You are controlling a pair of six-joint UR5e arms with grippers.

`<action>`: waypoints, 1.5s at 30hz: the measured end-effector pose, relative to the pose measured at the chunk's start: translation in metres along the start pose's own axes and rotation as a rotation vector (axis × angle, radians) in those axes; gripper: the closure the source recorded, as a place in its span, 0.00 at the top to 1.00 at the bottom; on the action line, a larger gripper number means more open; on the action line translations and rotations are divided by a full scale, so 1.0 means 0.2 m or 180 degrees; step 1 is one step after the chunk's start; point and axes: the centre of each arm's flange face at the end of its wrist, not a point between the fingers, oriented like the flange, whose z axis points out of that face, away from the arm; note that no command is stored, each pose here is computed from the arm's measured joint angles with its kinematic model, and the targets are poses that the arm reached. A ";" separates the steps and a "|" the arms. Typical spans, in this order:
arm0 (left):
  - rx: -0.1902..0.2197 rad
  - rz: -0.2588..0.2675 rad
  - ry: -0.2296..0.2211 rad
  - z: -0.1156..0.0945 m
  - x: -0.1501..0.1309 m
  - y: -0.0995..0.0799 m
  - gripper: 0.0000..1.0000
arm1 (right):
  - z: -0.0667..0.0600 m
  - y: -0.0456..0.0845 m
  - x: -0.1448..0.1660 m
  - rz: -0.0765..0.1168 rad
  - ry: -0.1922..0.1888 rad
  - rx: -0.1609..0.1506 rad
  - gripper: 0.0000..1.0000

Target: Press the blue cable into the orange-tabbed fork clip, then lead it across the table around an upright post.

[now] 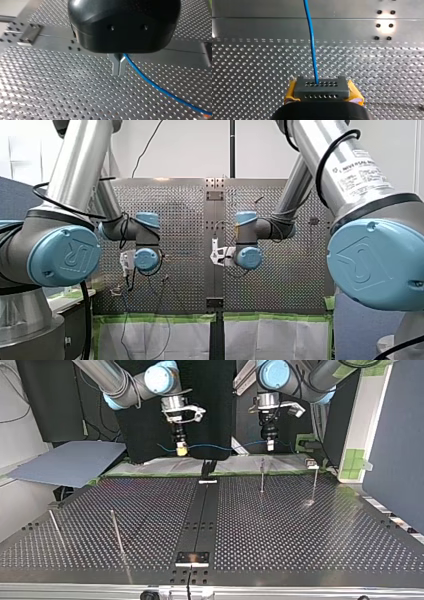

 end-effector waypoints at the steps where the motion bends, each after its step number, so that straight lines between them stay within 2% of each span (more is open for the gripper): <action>1: -0.0007 0.0005 0.0008 0.00 0.01 0.01 0.02 | 0.01 0.00 -0.02 -0.0001 -0.0007 0.0006 0.00; 8: -0.0008 -0.0014 0.0003 0.02 0.06 0.02 0.02 | 0.07 -0.03 -0.12 -0.0010 -0.0051 0.0038 0.00; 20: 0.0001 -0.0213 -0.0003 0.08 0.23 0.05 0.02 | 0.17 -0.04 -0.35 -0.0036 -0.0182 0.0039 0.00; 28: 0.0002 -0.0164 0.0079 0.09 0.33 0.08 0.02 | 0.25 -0.06 -0.43 -0.0033 -0.0198 0.0069 0.00; 34: -0.0011 -0.0168 0.0145 0.12 0.41 0.09 0.02 | 0.27 -0.06 -0.52 -0.0037 -0.0262 0.0078 0.00; 41: -0.0014 -0.0208 0.0181 0.18 0.51 0.09 0.02 | 0.27 -0.06 -0.55 -0.0039 -0.0277 0.0081 0.00; 45: 0.0000 -0.0254 0.0197 0.19 0.53 0.09 0.02 | 0.30 -0.07 -0.59 -0.0043 -0.0288 0.0084 0.00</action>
